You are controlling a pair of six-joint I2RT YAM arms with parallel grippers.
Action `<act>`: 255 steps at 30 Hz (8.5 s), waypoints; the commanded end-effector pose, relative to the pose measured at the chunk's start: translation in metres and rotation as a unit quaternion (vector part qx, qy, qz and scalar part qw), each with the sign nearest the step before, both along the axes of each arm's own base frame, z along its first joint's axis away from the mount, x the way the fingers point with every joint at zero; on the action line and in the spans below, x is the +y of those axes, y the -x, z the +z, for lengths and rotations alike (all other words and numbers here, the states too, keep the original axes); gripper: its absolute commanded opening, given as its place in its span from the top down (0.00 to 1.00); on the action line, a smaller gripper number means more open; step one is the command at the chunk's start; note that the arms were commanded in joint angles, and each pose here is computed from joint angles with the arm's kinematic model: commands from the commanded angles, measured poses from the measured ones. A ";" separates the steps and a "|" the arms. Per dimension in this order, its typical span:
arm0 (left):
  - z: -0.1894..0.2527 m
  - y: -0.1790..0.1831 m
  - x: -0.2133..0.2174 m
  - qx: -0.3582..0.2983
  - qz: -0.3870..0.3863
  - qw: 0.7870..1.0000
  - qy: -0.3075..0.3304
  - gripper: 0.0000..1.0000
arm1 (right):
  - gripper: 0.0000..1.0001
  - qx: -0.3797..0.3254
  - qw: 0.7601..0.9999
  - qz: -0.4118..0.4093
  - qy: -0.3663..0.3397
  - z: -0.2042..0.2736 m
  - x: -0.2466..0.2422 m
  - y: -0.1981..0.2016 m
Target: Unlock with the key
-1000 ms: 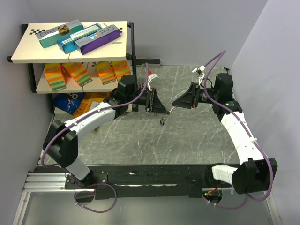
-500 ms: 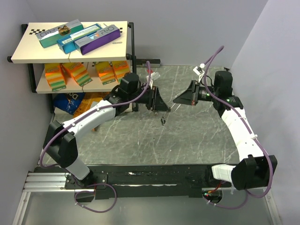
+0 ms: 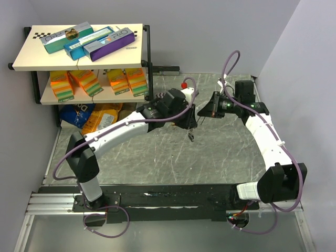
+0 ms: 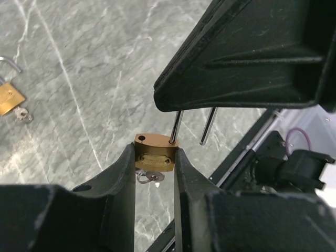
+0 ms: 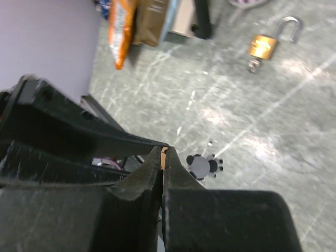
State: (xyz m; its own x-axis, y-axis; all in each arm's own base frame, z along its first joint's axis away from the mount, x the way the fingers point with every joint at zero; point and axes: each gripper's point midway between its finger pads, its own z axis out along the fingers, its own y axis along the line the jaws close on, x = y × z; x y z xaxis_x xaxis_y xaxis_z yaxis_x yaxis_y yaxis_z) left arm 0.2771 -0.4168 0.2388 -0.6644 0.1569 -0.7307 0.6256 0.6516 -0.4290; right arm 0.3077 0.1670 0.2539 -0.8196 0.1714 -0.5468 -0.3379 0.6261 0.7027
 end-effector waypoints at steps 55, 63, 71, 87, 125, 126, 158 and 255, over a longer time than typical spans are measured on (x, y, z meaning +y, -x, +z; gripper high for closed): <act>-0.106 -0.003 -0.070 0.158 -0.092 0.982 0.046 0.99 | 0.39 0.037 0.990 -0.132 0.042 -0.146 -0.067 -0.025; -0.092 0.007 -0.061 0.144 -0.112 0.982 0.045 0.99 | 0.39 0.018 0.992 -0.126 0.019 -0.139 -0.062 -0.045; -0.090 0.003 -0.058 0.140 -0.098 0.984 0.049 0.99 | 0.41 0.021 0.996 -0.065 -0.061 -0.133 -0.038 -0.038; -0.105 -0.041 -0.045 0.134 0.010 0.990 0.043 0.99 | 0.68 0.051 0.995 -0.046 -0.066 -0.140 -0.035 -0.029; -0.068 0.005 -0.012 0.141 -0.178 0.971 0.080 0.99 | 0.37 -0.069 0.997 -0.004 -0.029 -0.062 -0.034 -0.013; -0.067 0.006 -0.008 0.143 -0.183 0.969 0.085 0.99 | 0.37 -0.075 0.996 0.008 -0.038 -0.061 -0.030 -0.013; -0.048 -0.024 0.008 0.111 -0.082 0.983 0.120 0.99 | 0.90 -0.019 0.986 0.127 -0.110 -0.078 0.017 0.005; 0.169 -0.091 0.094 -0.170 0.250 0.934 0.190 0.04 | 0.25 -0.181 0.960 -0.162 0.142 0.059 -0.071 -0.049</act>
State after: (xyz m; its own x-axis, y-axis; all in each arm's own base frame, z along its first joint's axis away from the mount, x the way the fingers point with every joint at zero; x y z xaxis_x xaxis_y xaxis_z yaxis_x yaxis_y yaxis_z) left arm 0.3721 -0.3678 0.3917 -0.3386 -0.3332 -0.8800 0.5235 0.7104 -0.4704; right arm 0.3927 0.1105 0.2767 -0.5870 0.1851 -0.7882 -0.2918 0.8597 0.4193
